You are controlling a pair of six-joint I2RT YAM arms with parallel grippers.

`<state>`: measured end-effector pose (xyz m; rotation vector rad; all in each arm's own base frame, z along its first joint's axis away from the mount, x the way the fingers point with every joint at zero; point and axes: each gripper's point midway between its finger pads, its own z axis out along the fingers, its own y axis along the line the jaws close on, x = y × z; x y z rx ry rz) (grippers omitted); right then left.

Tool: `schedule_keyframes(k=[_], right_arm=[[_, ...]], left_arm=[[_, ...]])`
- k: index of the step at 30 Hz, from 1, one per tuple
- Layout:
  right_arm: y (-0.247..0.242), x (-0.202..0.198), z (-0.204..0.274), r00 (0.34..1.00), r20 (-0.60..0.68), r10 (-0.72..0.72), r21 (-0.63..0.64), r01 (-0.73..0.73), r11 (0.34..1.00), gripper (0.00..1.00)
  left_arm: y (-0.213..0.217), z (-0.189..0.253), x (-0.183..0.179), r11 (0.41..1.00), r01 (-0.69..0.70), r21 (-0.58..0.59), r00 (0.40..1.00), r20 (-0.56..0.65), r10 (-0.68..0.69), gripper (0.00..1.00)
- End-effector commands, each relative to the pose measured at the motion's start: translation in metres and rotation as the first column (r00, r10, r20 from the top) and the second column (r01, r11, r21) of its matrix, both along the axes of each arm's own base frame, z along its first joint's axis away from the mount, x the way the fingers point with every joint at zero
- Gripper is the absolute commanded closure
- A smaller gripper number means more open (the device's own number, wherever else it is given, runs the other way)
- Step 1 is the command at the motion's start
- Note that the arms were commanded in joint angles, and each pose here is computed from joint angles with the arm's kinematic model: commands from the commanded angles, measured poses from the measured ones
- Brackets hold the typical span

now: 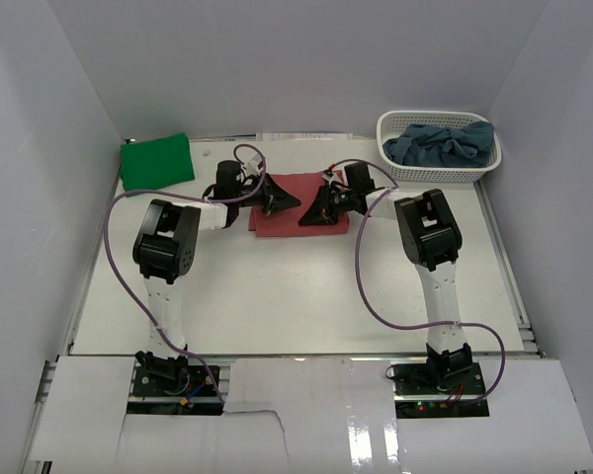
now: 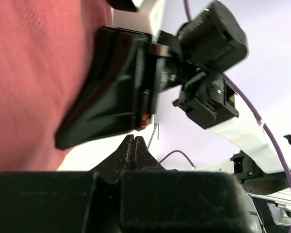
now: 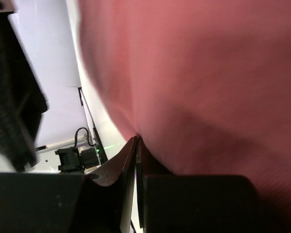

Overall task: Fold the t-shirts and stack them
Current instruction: Smooth out wrinkles on the folded tshirt

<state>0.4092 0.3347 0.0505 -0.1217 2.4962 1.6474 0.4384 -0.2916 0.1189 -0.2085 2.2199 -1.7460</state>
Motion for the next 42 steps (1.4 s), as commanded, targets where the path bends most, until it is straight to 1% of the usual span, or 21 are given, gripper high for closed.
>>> schedule_keyframes(k=[1,4,7,9,10,19,20,25,27,29,34,37,42], right_arm=[[-0.006,-0.008,-0.039,0.997,-0.071,-0.012,-0.059,0.007,0.998,0.92],[-0.007,-0.009,-0.053,0.995,-0.096,-0.018,-0.082,0.010,0.997,0.92],[-0.008,-0.008,-0.053,0.996,-0.091,-0.016,-0.089,0.007,0.996,0.92],[-0.007,-0.007,-0.045,0.997,-0.070,-0.013,-0.082,0.007,0.997,0.92],[-0.007,-0.006,-0.036,0.999,-0.049,-0.008,-0.073,0.005,0.997,0.92],[-0.002,0.006,0.034,0.998,0.058,-0.007,-0.008,0.008,1.000,0.92],[-0.004,0.005,0.035,0.999,0.045,-0.011,-0.025,0.013,1.000,0.92],[-0.014,0.010,0.062,0.993,0.108,-0.043,-0.055,0.050,0.997,0.92],[-0.021,0.016,0.065,0.987,0.147,-0.058,-0.093,0.072,0.993,0.92],[-0.031,0.020,0.071,0.984,0.160,-0.083,-0.137,0.106,0.985,0.92],[-0.053,0.029,0.083,0.966,0.222,-0.130,-0.202,0.176,0.963,0.92],[-0.056,0.030,0.090,0.959,0.248,-0.138,-0.206,0.192,0.960,0.92],[-0.057,0.030,0.093,0.958,0.251,-0.138,-0.198,0.190,0.962,0.92]], left_arm=[[-0.001,0.009,-0.007,1.000,0.021,-0.004,0.999,0.030,-0.021,1.00],[0.000,-0.001,-0.008,1.000,0.019,0.014,1.000,0.024,-0.019,1.00],[0.001,-0.010,-0.007,0.999,0.014,0.036,1.000,0.021,-0.014,1.00],[0.001,-0.013,-0.004,0.999,0.011,0.047,1.000,0.016,-0.012,1.00],[0.001,-0.013,0.000,0.999,0.010,0.053,0.999,0.032,-0.012,1.00],[0.002,-0.027,0.003,0.996,0.009,0.090,1.000,0.018,-0.011,1.00],[0.002,-0.028,0.003,0.996,0.009,0.093,1.000,0.019,-0.011,1.00],[0.003,-0.031,0.001,0.995,0.011,0.098,1.000,0.011,-0.012,1.00],[0.004,-0.033,0.001,0.995,0.011,0.101,1.000,0.011,-0.012,1.00],[0.004,-0.036,0.000,0.995,0.012,0.103,1.000,0.006,-0.013,1.00],[0.006,-0.060,-0.007,0.993,0.017,0.119,0.999,-0.047,-0.012,1.00],[0.007,-0.078,-0.009,0.991,0.013,0.135,0.997,-0.082,-0.002,1.00],[0.008,-0.095,-0.011,0.989,0.019,0.147,0.992,-0.129,0.000,1.00]])
